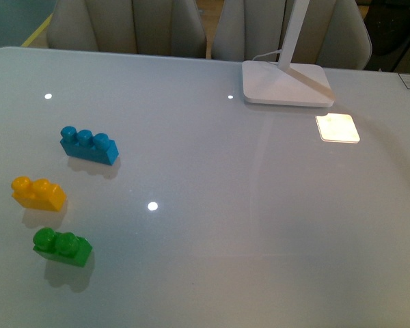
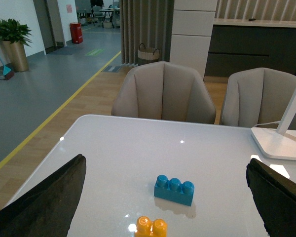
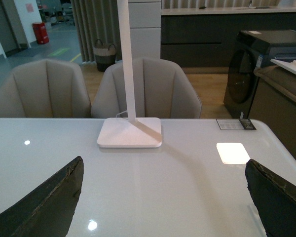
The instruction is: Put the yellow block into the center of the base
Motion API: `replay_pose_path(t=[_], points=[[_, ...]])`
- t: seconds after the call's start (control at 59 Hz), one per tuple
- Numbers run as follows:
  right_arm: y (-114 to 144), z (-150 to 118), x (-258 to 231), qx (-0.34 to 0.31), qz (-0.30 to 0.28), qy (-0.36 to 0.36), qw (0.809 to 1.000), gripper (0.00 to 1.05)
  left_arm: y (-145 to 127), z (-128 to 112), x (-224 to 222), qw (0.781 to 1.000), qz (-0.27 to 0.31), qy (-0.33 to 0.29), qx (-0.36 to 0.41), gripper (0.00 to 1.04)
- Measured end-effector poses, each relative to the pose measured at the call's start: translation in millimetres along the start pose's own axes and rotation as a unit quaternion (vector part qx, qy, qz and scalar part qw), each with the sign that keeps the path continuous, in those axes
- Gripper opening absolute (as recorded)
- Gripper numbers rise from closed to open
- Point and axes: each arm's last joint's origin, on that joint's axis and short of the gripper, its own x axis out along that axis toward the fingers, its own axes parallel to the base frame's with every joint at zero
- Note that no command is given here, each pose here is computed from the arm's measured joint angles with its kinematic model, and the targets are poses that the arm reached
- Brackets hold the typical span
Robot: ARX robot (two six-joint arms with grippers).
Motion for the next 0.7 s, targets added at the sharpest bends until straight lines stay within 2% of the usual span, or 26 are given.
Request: replay_pose_path(t=[0.695], points=[[0.0,0.0,0.0,0.000,0.000,0.000,1.000,0.96,0.0,0.0,0.0,1.000,0.000,0.000,0.000,0.97]])
